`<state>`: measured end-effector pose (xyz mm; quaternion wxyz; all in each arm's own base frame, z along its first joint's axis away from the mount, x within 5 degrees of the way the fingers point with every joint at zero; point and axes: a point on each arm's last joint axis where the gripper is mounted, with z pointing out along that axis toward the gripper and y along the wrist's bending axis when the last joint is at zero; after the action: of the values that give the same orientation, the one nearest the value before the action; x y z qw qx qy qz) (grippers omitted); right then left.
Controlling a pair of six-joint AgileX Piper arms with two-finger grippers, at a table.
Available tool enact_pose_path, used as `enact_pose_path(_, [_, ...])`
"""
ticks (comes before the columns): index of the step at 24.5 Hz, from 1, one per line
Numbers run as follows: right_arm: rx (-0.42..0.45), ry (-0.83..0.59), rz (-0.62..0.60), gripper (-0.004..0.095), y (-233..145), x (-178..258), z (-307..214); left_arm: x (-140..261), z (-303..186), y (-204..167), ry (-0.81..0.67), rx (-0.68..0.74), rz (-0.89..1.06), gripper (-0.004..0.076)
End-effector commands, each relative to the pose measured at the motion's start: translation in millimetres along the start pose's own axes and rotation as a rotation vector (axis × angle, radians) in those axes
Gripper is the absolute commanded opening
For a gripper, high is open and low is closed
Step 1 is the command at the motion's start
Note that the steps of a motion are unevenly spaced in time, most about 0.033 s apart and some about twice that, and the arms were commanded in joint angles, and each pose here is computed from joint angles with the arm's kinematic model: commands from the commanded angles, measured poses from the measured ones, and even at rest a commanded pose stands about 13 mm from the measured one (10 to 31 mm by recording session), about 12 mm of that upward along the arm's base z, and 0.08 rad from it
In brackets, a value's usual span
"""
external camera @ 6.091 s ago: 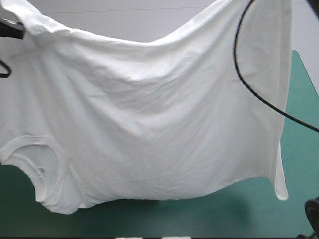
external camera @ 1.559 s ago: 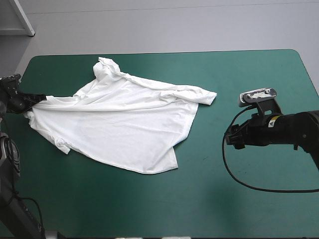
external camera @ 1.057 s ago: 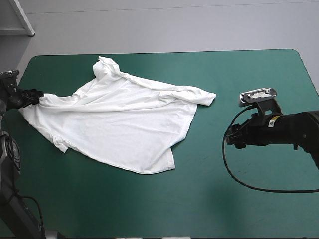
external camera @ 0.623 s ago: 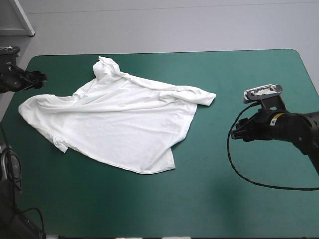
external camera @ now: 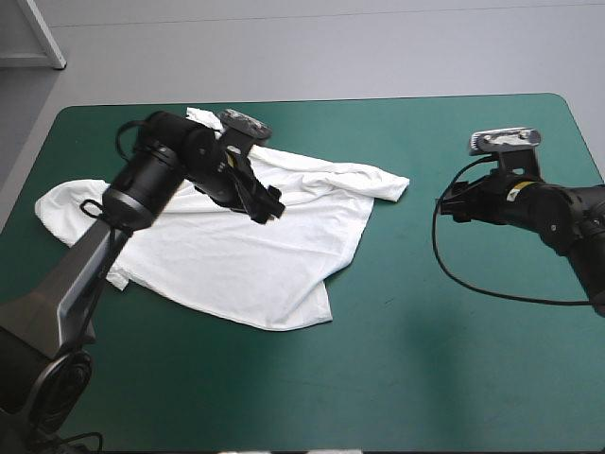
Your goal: Fold the cloth
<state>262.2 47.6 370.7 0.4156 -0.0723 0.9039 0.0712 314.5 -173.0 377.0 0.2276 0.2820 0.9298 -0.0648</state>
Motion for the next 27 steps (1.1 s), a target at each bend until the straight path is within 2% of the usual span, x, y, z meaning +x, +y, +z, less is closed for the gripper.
enact_pose_path(1, [0.02, -0.148, 0.057, 0.0661, -24, -22, -22, 9, -9, -32, -0.014, -0.007, 0.04, 0.0612])
enact_pose_path(5, [-0.017, -0.12, 0.124, 0.0661, -52, -20, -19, 33, 29, -82, 0.072, 0.11, 0.084, 0.0612])
enact_pose_path(10, [-0.01, -0.133, 0.13, 0.0661, -58, -25, -17, 55, 61, -127, 0.044, 0.162, 0.124, 0.0612])
enact_pose_path(14, [-0.013, -0.138, 0.125, 0.0661, -58, -30, -16, 58, 80, -138, 0.061, 0.151, 0.139, 0.0612])
enact_pose_path(21, [-0.025, -0.117, 0.125, 0.0661, -59, -32, -9, 68, 127, -143, 0.198, 0.109, 0.159, 0.0604])
enact_pose_path(23, [-0.033, -0.108, 0.129, 0.0661, -60, -32, -3, 71, 130, -143, 0.22, 0.105, 0.162, 0.0568])
enact_pose_path(25, [-0.054, -0.098, 0.131, 0.066, -60, -31, 5, 73, 132, -143, 0.233, 0.106, 0.159, 0.0489])
enact_pose_path(26, [-0.064, -0.094, 0.138, 0.0657, -61, -32, 10, 75, 133, -143, 0.241, 0.106, 0.156, 0.0438])
enact_pose_path(27, [-0.084, -0.078, 0.135, 0.0652, -58, -35, 21, 80, 136, -143, 0.255, 0.106, 0.154, 0.0326])
